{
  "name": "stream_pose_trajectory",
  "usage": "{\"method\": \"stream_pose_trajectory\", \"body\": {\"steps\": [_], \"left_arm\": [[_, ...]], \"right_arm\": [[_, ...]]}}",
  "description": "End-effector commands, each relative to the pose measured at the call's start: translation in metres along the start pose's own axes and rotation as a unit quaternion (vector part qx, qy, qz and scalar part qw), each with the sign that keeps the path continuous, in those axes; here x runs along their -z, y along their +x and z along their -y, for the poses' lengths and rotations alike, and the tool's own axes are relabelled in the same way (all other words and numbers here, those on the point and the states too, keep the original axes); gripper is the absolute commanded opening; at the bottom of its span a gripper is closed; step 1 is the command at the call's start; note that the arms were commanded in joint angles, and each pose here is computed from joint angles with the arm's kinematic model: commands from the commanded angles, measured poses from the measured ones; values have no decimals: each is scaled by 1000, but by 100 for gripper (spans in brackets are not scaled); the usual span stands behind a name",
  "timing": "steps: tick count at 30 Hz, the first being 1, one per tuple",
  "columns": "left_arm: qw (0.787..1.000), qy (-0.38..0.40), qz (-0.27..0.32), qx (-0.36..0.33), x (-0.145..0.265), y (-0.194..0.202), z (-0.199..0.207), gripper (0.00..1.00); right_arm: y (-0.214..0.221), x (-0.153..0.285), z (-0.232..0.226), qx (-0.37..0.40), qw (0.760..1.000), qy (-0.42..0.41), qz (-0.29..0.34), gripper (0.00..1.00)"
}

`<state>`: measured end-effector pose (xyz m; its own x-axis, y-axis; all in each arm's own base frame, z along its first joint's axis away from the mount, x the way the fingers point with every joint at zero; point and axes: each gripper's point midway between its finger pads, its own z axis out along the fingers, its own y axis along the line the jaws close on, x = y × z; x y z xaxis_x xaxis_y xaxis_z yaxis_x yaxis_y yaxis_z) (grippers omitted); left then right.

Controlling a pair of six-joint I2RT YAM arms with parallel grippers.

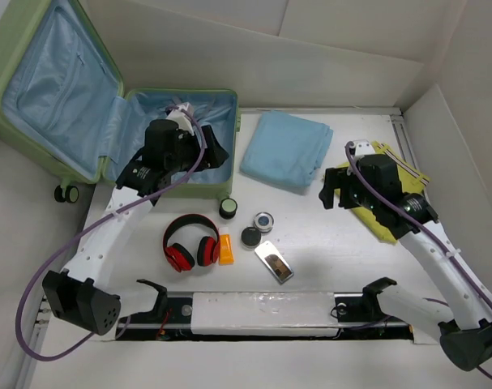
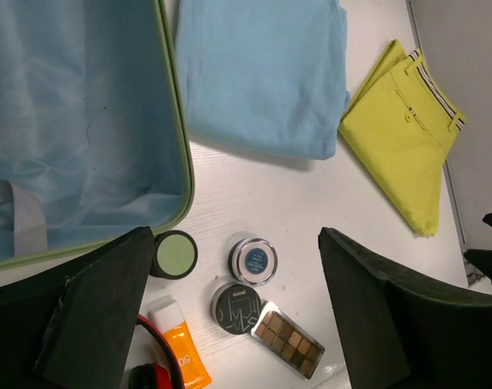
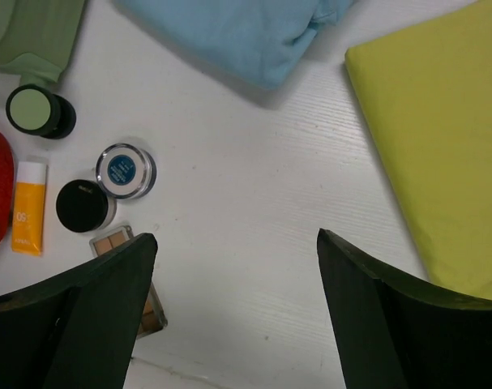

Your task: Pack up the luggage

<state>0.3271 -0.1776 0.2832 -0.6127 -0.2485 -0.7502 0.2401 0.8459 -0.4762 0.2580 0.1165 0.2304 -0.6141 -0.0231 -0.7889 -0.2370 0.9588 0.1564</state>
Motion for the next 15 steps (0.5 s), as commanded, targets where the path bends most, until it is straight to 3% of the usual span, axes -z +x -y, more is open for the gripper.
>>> {"method": "stream_pose_trajectory", "body": {"steps": [1,4,7,8,11,12,15], "left_arm": [[999,41,7,-1,-2,-2,14,82],[999,49,-8,1,-4,7,15,79],[996,86,-15,9,-11,14,24,77],[994,106,-18,13,-16,15,35,77],[996,88,-26,-12,-30,21,57,77],[994,89,-51,-29,-44,40,76,77],[997,50,-59,-9,-72,42,92,75]], "right_arm": [[-20,4,-9,9,999,-16,33,86],[-18,3,-4,9,999,-2,32,82],[-17,2,-1,2,999,4,35,64],[-19,2,-2,2,999,3,41,52],[-34,1,-1,-13,999,10,49,31],[-36,-1,1,-13,999,20,43,19],[-52,11,13,-30,996,55,59,16]]}}
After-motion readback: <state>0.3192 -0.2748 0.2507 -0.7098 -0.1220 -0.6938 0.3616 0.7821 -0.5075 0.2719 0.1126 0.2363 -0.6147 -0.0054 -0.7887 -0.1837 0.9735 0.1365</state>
